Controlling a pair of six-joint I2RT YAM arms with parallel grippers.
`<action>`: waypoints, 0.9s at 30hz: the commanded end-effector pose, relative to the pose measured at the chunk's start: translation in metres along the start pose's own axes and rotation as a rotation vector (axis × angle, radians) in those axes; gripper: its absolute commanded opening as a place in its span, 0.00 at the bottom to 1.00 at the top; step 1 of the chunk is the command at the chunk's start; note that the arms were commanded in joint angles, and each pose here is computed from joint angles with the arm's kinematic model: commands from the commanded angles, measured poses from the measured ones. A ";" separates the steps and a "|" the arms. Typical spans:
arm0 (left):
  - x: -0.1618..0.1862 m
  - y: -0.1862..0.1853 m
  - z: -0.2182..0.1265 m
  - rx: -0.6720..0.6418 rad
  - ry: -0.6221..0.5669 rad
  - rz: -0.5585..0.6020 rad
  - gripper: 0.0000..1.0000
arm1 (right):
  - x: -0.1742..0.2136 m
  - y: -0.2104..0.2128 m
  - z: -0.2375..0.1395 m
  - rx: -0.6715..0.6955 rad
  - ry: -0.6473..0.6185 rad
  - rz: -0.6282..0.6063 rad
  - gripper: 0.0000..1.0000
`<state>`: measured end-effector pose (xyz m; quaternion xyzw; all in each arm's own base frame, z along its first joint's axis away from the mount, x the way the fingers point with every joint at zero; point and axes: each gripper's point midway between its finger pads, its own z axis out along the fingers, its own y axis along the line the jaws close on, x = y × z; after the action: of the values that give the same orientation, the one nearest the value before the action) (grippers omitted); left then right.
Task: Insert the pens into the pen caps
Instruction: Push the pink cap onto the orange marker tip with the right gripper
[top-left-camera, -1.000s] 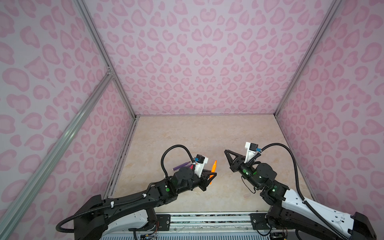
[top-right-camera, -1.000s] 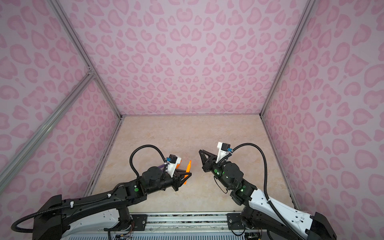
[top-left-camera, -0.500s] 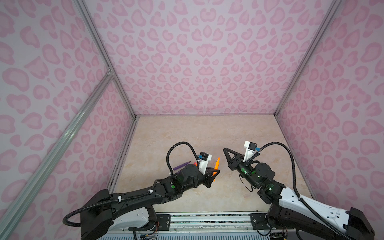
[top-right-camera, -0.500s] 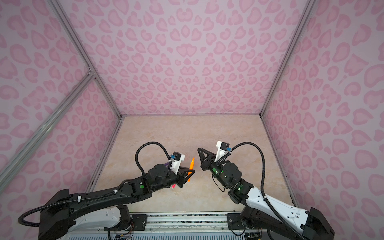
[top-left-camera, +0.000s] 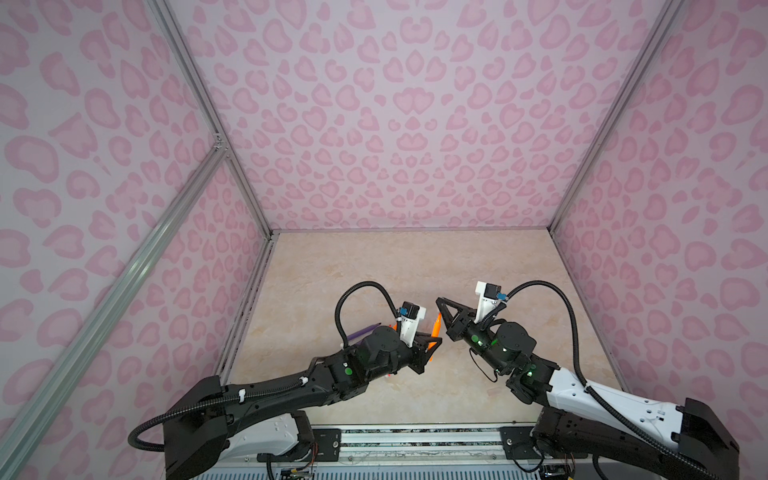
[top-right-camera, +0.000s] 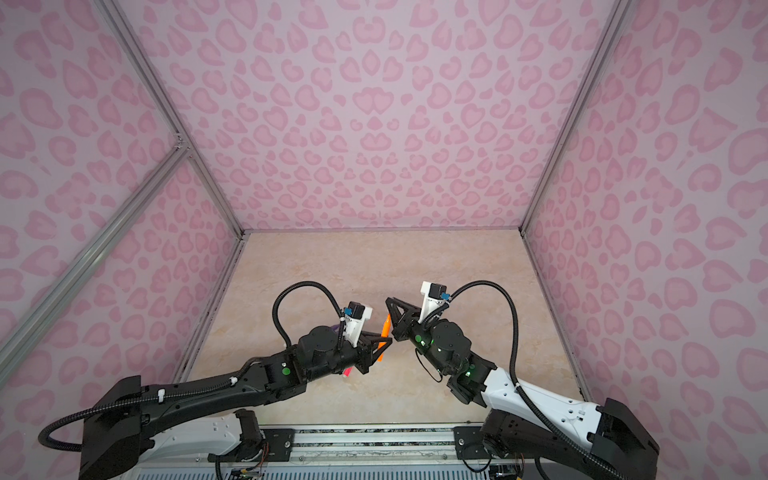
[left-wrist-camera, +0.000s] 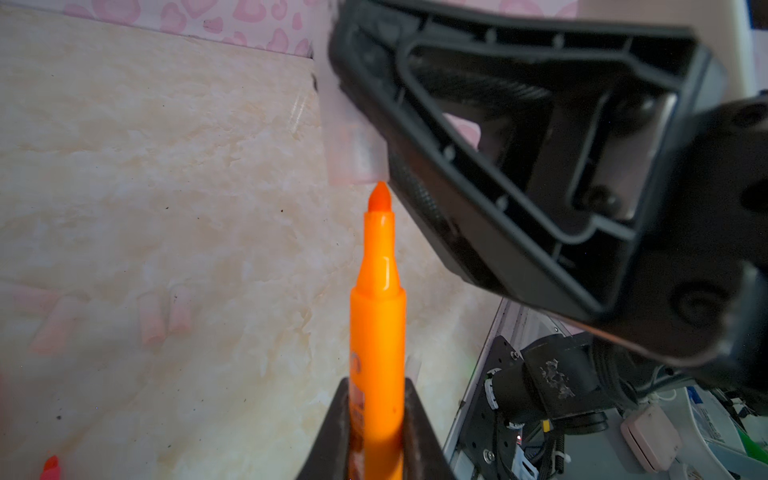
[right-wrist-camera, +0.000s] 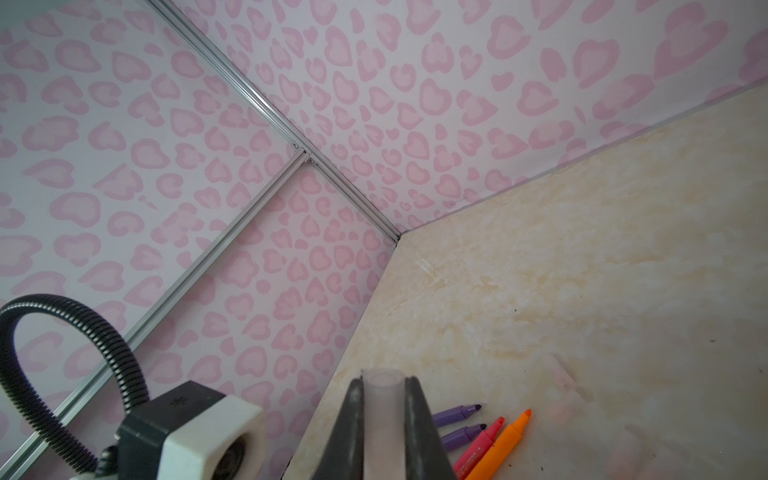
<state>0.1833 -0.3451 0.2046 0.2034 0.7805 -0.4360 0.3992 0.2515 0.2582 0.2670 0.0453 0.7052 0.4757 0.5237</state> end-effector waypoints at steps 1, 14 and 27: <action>-0.011 -0.002 -0.004 -0.002 -0.043 0.004 0.04 | -0.004 0.005 0.000 -0.010 -0.023 0.002 0.00; -0.017 0.002 -0.007 -0.032 -0.065 0.008 0.04 | 0.011 0.010 0.002 -0.019 0.009 0.003 0.00; -0.023 0.003 -0.016 -0.042 -0.094 0.015 0.04 | 0.017 0.005 0.002 0.001 0.024 -0.013 0.00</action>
<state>0.1860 -0.3303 0.2108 0.1887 0.7849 -0.4193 0.4153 0.2446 0.2699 0.2682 0.0438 0.7004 0.4823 0.5244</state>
